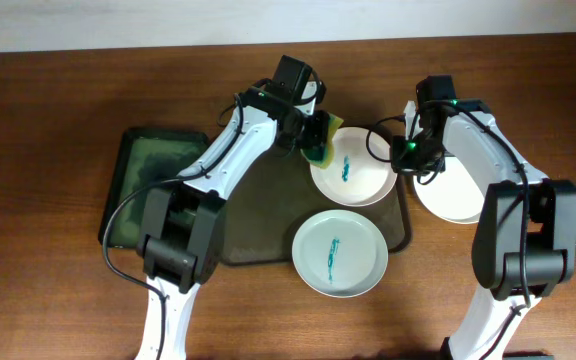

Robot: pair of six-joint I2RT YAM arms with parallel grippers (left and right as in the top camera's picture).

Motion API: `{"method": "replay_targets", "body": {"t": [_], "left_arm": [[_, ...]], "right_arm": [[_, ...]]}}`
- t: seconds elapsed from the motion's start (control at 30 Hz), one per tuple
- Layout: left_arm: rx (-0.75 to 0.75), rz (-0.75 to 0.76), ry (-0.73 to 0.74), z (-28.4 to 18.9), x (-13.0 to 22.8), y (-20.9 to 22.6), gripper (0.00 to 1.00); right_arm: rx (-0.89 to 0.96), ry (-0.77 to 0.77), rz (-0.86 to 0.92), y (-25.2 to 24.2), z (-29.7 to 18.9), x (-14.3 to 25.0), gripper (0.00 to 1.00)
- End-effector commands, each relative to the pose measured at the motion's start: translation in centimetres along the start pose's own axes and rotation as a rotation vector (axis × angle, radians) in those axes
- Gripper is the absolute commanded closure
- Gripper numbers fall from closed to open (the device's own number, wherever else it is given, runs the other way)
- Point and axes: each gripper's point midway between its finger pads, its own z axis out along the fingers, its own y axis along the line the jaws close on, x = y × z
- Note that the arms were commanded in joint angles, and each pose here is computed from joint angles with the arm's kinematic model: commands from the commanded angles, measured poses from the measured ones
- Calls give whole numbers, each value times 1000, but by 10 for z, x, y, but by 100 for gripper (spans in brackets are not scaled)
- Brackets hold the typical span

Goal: Clean dirty plates on tray and stack at the side
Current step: 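Scrub the upper plate on the tray with the sponge in the left gripper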

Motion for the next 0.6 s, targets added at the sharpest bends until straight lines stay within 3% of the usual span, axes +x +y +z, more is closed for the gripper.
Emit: {"method": "replay_targets", "body": {"t": [0.0, 0.1, 0.33, 0.43, 0.57], "left_arm": [[39, 17, 27, 17, 10, -25, 100], [30, 42, 65, 39, 27, -37, 100], [-364, -14, 131, 24, 47, 52, 100], [-383, -17, 127, 14, 39, 70, 100], [-298, 0, 132, 12, 32, 58, 100]], "right_arm": [[19, 2, -11, -4, 0, -1, 85], [20, 16, -9, -4, 0, 2, 85], [-126, 37, -71, 21, -1, 7, 80], [-188, 39, -96, 34, -3, 9, 76], [-247, 21, -209, 61, 0, 8, 68]]}}
